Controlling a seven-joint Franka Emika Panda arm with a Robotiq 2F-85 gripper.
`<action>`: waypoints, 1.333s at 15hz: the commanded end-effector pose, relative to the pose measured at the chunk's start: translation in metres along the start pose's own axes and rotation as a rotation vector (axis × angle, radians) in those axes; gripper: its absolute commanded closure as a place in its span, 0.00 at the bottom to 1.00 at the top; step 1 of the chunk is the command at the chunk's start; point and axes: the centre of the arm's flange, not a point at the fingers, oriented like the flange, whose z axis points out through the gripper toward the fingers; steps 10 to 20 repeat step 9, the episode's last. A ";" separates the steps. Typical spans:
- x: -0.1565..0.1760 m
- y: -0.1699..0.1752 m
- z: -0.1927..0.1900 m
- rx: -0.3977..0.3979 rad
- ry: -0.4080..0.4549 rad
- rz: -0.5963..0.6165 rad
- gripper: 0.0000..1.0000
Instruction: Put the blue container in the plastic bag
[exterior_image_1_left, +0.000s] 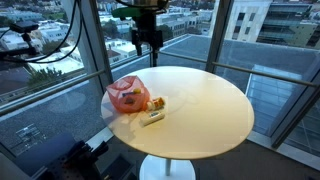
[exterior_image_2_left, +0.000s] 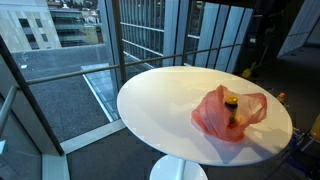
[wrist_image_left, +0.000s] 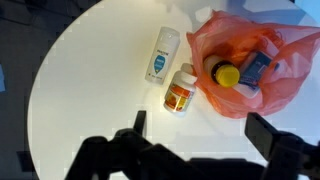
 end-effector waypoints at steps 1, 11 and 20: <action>-0.040 0.013 -0.007 0.027 0.066 -0.067 0.00; -0.041 0.013 -0.010 0.016 0.050 -0.063 0.00; -0.041 0.013 -0.010 0.016 0.050 -0.063 0.00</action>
